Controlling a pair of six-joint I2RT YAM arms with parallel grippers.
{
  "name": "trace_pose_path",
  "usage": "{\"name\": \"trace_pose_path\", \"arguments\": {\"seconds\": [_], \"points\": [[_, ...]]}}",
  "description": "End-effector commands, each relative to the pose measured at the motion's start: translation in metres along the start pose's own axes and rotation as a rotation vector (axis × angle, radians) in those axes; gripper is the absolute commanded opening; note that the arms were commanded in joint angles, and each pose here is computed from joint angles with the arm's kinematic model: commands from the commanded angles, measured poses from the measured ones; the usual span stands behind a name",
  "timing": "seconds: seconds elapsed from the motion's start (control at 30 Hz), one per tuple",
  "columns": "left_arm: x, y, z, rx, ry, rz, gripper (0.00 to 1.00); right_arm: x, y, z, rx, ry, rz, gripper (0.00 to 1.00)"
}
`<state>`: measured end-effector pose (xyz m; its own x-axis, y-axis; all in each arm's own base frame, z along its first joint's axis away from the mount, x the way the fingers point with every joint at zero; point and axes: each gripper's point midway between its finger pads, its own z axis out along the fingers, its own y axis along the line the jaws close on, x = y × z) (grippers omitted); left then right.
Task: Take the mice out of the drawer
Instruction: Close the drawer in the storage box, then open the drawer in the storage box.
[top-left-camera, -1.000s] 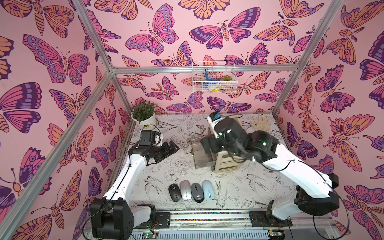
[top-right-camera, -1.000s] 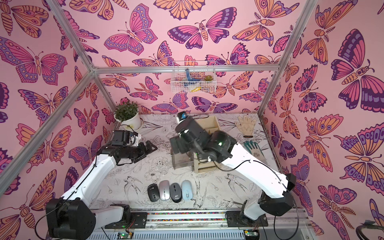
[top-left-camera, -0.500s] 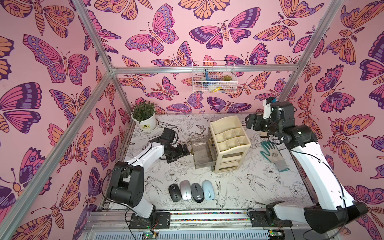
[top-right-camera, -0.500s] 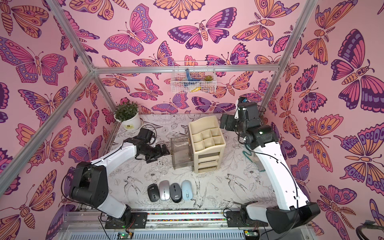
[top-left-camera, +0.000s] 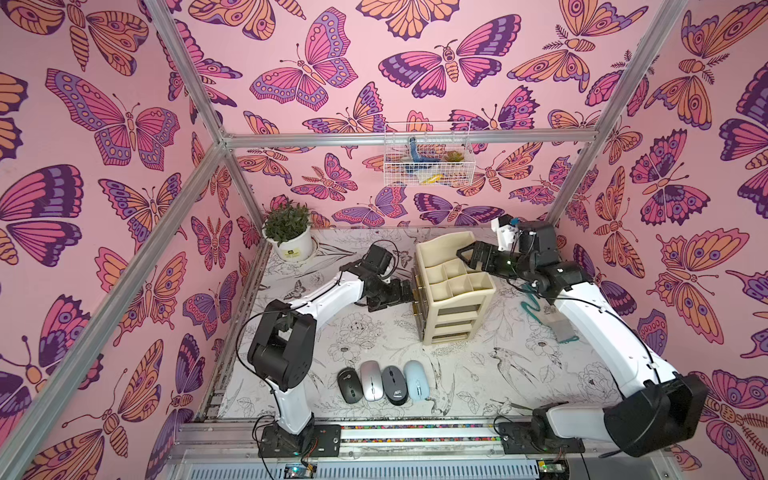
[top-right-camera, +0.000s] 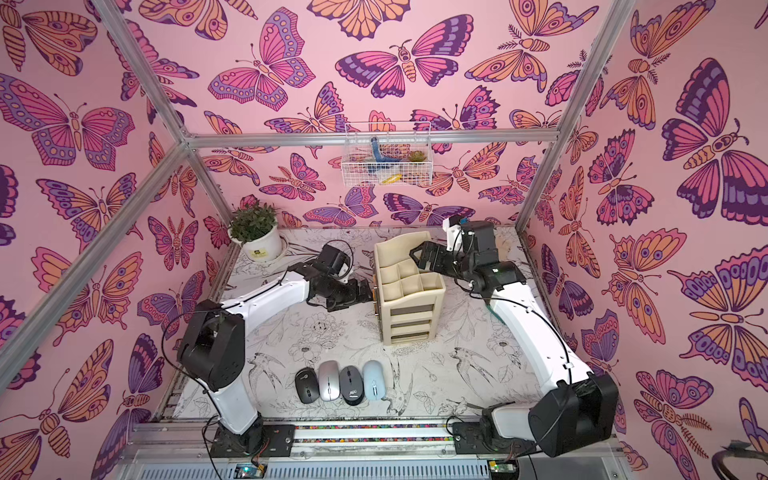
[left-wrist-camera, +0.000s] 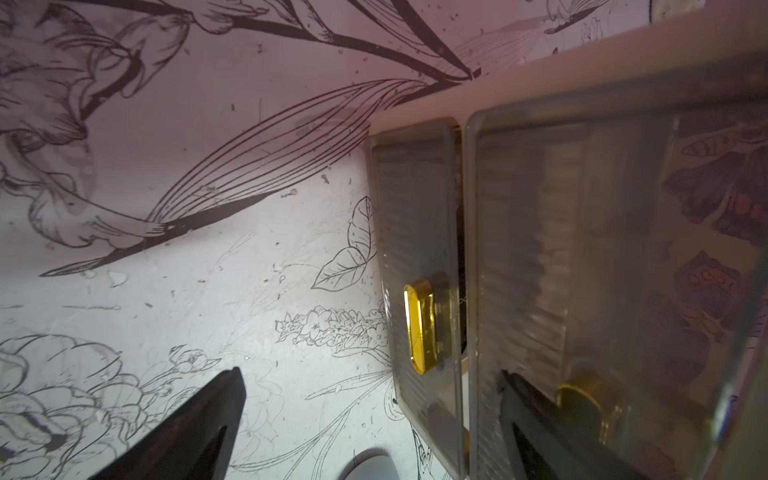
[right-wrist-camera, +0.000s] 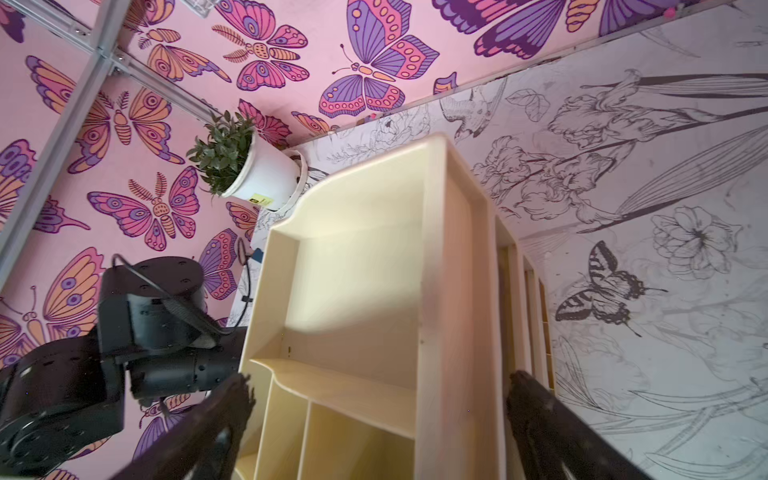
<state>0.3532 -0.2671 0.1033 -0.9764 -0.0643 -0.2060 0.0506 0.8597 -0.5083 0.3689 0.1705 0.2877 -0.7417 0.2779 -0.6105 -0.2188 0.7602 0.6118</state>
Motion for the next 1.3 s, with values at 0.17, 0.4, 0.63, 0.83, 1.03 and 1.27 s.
{"name": "trace_pose_path", "arguments": {"seconds": [0.17, 0.4, 0.63, 0.83, 1.03, 1.27], "points": [[-0.01, 0.004, 0.0, 0.012, -0.022, -0.031, 1.0, 0.009, 0.002, -0.001, -0.018, 0.033, -0.003, 0.99], [-0.018, 0.027, -0.023, 0.346, -0.114, -0.181, 0.95, 0.013, -0.004, 0.003, 0.001, 0.044, -0.005, 0.99], [-0.008, -0.002, -0.008, 0.572, -0.062, -0.132, 0.51, 0.015, -0.007, 0.005, 0.006, 0.047, -0.003, 0.99], [-0.001, -0.005, 0.017, 0.59, -0.007, -0.16, 0.39, 0.016, -0.008, 0.005, 0.007, 0.049, -0.004, 0.99], [0.004, -0.004, 0.037, 0.626, 0.011, -0.185, 0.39, 0.017, -0.007, 0.003, 0.005, 0.051, -0.007, 0.99], [0.01, -0.013, 0.053, 0.666, 0.036, -0.18, 0.4, 0.024, -0.011, 0.003, 0.016, 0.075, -0.019, 0.99]]}}
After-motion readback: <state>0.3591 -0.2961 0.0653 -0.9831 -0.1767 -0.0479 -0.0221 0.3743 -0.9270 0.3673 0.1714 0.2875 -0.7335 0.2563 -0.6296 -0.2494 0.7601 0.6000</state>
